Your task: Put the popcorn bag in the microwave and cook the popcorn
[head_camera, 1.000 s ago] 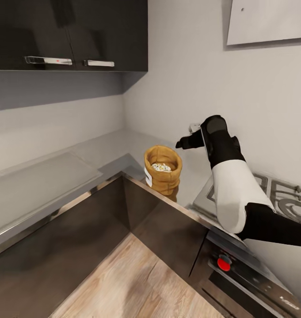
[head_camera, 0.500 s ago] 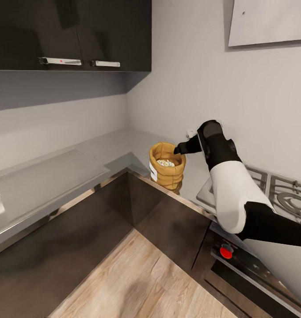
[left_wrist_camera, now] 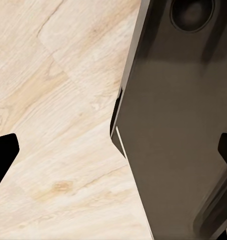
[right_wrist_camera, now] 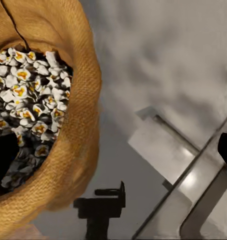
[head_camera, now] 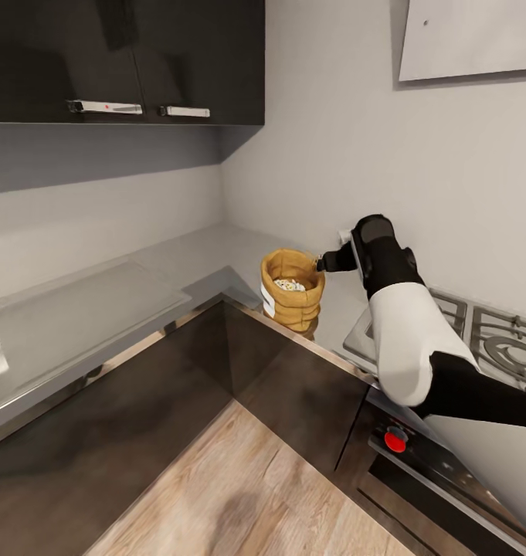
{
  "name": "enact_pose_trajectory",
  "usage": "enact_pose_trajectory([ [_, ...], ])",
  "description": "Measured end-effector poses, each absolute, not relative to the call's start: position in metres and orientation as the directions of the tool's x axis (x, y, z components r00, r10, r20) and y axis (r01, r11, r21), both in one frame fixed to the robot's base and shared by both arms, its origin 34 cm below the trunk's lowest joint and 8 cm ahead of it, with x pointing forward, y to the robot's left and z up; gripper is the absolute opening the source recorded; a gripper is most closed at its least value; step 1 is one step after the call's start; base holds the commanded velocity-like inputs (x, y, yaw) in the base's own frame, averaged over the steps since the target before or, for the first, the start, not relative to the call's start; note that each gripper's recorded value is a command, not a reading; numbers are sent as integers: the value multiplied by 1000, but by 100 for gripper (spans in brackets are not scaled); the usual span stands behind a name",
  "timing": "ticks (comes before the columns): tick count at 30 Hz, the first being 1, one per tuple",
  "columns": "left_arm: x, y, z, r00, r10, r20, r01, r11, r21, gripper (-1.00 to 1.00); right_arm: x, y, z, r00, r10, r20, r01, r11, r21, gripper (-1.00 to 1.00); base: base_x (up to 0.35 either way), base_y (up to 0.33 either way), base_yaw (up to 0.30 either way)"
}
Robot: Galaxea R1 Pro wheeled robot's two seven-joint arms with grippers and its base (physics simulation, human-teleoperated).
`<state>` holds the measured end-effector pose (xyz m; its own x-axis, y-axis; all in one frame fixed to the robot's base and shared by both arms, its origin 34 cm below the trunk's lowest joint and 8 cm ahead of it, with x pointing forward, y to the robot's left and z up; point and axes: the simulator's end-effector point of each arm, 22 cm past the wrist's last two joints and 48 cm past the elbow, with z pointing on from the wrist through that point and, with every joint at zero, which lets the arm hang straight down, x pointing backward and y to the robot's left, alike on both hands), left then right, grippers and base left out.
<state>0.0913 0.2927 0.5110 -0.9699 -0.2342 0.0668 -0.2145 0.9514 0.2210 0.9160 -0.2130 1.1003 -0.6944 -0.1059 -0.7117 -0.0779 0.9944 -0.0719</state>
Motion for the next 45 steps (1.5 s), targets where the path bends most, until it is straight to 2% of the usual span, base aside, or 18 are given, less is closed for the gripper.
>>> enact_pose_trajectory([
  [13,91,293,511,-970,-234,67,-214,951,221,100,920,-228,1101,-681,0,-732,39,999,-36,100,0,0,0],
  [27,91,293,511,-970,-234,67,-214,951,221,100,920,-239,1103,-681,-11,-732,73,994,-82,100,0,221,0],
  [45,92,293,511,-970,-234,65,-215,951,221,100,927,-231,1076,-681,-67,-729,44,990,-132,100,0,5,0],
])
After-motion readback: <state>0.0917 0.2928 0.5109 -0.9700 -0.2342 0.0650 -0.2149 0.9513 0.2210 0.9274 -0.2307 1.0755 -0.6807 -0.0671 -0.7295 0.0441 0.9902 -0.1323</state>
